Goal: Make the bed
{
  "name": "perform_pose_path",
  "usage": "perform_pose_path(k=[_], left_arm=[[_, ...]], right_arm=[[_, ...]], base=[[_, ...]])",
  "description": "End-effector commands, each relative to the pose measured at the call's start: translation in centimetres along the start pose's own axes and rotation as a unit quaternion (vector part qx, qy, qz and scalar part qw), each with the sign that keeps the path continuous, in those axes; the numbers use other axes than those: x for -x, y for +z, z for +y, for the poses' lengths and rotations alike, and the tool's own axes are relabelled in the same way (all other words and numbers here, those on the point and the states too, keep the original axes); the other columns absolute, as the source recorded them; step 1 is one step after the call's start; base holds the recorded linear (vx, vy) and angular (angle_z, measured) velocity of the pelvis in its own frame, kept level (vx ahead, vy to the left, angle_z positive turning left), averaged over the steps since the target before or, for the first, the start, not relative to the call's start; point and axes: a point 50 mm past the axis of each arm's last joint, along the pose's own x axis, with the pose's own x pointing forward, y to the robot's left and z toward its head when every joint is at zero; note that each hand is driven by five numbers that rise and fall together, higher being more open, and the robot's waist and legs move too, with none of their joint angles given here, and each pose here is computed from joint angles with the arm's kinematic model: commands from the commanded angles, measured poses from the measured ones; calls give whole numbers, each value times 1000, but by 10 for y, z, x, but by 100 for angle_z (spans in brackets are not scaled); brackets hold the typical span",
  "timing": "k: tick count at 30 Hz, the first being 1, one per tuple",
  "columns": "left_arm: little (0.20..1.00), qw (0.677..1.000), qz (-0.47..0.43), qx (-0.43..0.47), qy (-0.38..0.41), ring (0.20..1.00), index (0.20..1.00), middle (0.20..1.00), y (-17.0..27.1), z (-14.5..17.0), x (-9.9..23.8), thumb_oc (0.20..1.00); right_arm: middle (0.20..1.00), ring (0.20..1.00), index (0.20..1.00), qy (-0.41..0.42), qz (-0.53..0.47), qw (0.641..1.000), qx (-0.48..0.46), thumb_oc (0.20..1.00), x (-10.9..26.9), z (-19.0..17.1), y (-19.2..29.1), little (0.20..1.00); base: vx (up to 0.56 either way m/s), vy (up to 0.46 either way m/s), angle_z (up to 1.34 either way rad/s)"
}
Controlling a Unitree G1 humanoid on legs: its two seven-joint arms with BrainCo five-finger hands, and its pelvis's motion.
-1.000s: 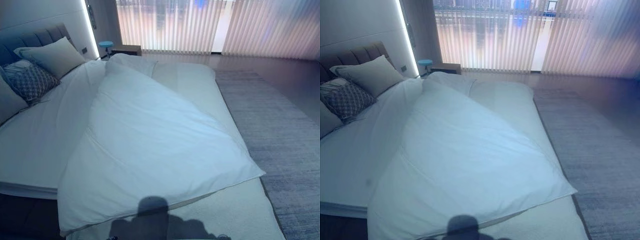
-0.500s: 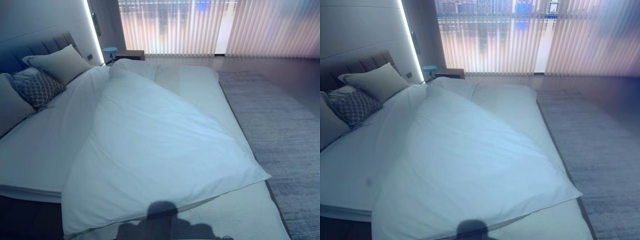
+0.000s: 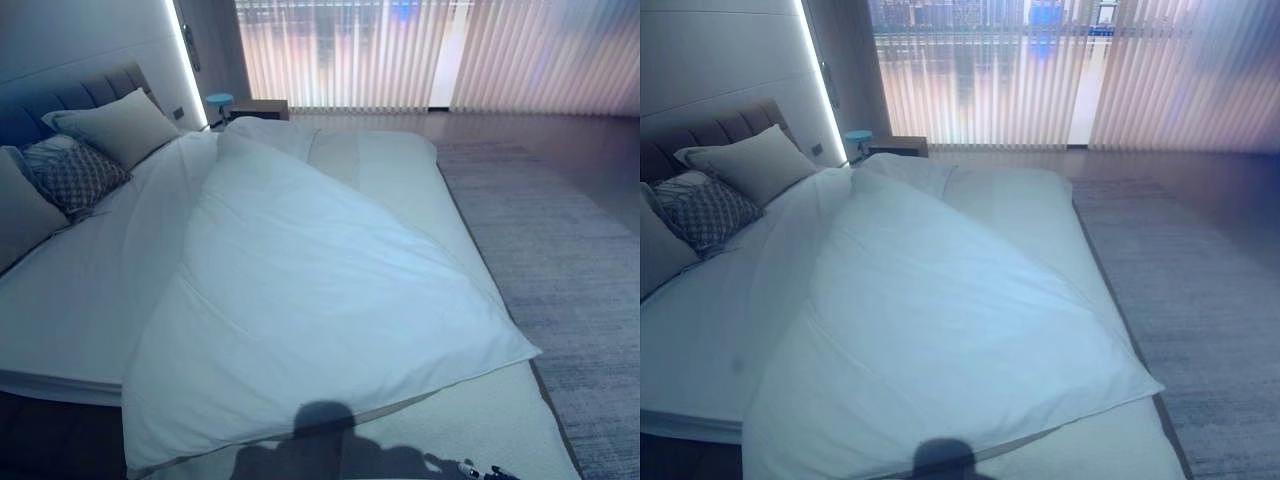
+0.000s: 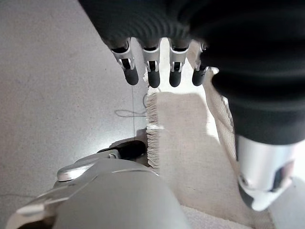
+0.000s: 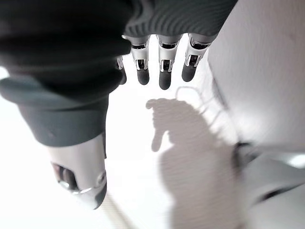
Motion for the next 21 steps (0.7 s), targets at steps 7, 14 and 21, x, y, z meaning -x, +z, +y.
perform_pose_path(k=[7,14,21], left_arm=[[1000,997,-62,37,9,1000,1000,1000,50,-8,-3,1000],[1000,994,-87,59,7,1000,1000,1000,68,-17,-1,1000],[1000,992,-115,59,-11,1000,1000,1000,84,-28,2,1000]], right_arm=[[1000,1000,1000,54,-177,945,-270,1000,7,46,132,1000],[1000,1000,1000,62,-246,892,-373,1000,28,53,209,1000],[1000,1000,1000,51,-293,885,-358,1000,50,46,269,1000]], base=[[-84,-7,2],[-18,-10,3],[-3,-3,1]])
